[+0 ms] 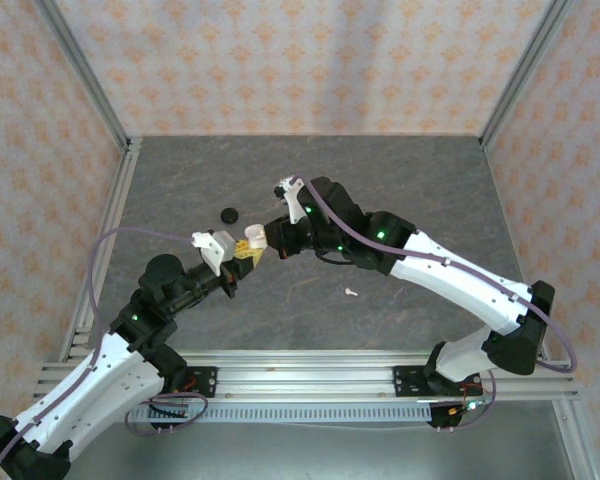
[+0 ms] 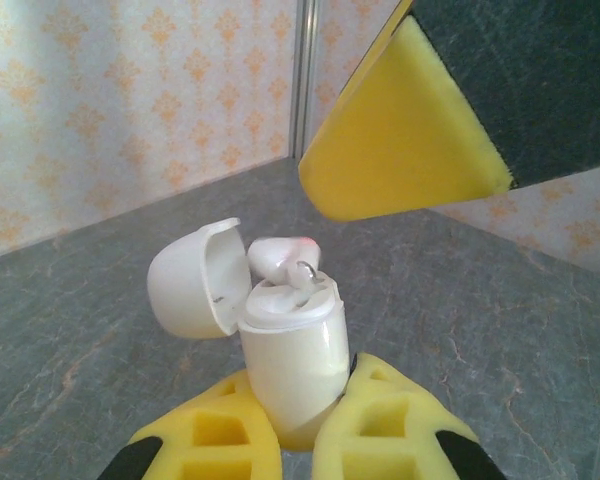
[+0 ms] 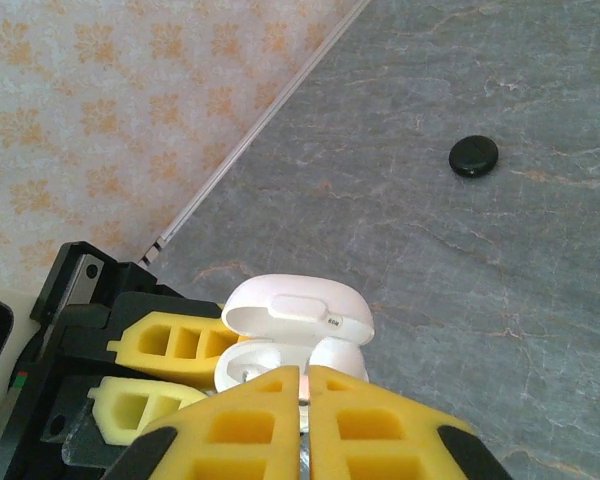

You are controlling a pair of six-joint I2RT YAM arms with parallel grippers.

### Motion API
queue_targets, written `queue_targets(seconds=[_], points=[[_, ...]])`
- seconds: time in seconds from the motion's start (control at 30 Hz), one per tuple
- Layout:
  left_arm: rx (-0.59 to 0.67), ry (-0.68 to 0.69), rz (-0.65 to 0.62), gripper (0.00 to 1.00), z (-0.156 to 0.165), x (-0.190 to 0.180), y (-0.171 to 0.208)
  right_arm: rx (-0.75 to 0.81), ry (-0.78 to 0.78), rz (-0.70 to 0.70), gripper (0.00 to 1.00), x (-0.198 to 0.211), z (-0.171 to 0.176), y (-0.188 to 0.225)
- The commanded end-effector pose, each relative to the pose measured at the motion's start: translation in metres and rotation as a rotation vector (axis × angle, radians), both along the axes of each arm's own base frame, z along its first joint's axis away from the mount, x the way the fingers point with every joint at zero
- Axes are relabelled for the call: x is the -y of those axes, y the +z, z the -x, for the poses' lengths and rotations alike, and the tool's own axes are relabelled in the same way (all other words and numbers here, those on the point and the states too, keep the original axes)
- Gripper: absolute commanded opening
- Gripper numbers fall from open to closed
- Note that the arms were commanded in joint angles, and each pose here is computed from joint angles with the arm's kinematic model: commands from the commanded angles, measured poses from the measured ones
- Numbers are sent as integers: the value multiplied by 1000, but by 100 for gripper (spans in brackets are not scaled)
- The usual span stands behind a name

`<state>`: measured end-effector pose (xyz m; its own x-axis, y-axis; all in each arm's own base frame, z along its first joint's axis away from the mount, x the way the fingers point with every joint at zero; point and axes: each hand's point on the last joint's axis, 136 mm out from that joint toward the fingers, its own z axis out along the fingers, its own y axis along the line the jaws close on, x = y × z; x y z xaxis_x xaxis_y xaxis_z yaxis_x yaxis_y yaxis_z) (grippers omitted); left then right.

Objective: Insert wireless bluetooth earbuds into charging case

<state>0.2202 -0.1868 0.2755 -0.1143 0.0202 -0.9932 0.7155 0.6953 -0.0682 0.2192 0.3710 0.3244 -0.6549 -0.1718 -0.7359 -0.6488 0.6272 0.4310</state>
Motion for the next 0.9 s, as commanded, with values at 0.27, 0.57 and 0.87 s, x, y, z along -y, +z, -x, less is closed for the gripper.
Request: queue_targets(seconds=[0.27,0.57,0.87], points=[[35,-25,4,0,5,2,5,0,-1,-11,12,2,2,15],[31,-14,-13,0,4,1,2,-150,-131,-96,40,12,-9,11],[29,-30,-66,0,3,5,1,-372,-97,-156,45,-2,-5,-17]])
